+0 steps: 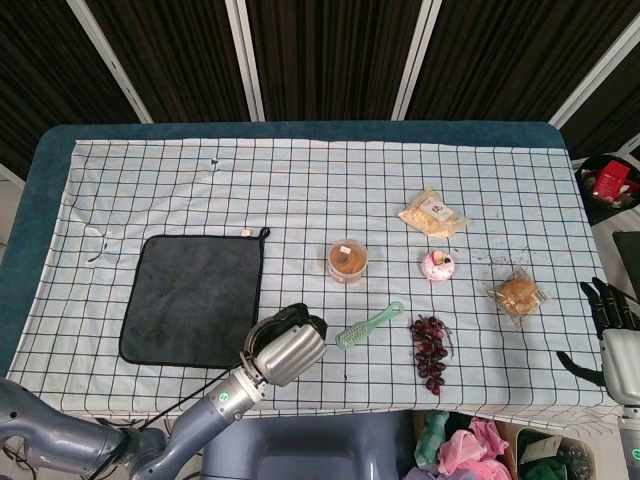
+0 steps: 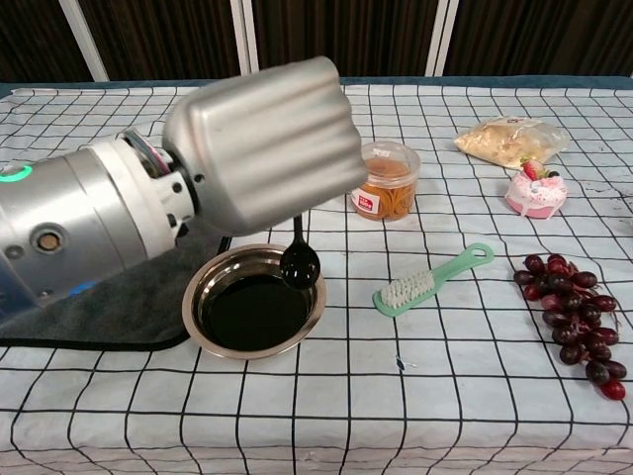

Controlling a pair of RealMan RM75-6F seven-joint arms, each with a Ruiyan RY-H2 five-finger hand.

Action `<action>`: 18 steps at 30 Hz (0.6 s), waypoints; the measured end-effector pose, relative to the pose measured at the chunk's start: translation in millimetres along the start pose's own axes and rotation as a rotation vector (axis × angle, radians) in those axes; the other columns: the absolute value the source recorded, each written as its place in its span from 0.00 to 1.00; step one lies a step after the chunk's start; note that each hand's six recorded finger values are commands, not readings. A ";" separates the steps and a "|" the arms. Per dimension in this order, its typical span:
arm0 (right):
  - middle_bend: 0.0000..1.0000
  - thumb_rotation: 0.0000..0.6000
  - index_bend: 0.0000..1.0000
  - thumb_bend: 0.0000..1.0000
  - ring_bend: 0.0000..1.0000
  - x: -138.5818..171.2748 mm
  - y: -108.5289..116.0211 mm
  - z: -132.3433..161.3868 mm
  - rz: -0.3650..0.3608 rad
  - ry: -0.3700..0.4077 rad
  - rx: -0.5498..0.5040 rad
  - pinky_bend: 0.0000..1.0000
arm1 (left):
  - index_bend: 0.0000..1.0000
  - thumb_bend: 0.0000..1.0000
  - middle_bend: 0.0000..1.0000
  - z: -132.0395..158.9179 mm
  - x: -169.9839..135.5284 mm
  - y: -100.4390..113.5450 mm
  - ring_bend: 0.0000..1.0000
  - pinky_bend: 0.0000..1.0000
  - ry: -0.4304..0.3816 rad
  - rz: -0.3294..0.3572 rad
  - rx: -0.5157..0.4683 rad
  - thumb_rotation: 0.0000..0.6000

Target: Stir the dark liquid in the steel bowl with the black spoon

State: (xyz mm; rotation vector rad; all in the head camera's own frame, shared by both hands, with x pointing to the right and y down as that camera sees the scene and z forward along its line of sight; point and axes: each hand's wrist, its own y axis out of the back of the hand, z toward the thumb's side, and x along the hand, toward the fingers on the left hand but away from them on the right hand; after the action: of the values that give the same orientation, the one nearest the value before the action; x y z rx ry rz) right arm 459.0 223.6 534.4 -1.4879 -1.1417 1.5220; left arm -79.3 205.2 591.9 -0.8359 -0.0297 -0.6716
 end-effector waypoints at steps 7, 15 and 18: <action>0.01 1.00 0.04 0.11 0.04 0.2 -1.4 0.8 0.005 0.002 0.002 0.22 | 0.65 0.47 0.94 16.9 3.9 -8.9 0.85 0.76 -0.062 0.020 0.138 1.00; 0.01 1.00 0.04 0.11 0.04 -0.6 -3.8 1.3 0.011 0.000 0.007 0.22 | 0.65 0.47 0.94 18.3 6.7 -20.9 0.85 0.76 -0.089 0.048 0.236 1.00; 0.01 1.00 0.04 0.11 0.04 -0.7 -4.2 1.8 0.012 0.001 0.007 0.22 | 0.65 0.47 0.94 19.9 4.5 -28.5 0.85 0.76 -0.098 0.037 0.238 1.00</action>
State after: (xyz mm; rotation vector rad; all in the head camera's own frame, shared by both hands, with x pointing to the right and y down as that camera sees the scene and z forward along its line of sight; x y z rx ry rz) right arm 456.9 224.3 538.5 -1.4927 -1.1278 1.5314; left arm -87.1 203.0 626.0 -0.6384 -0.1795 -0.5791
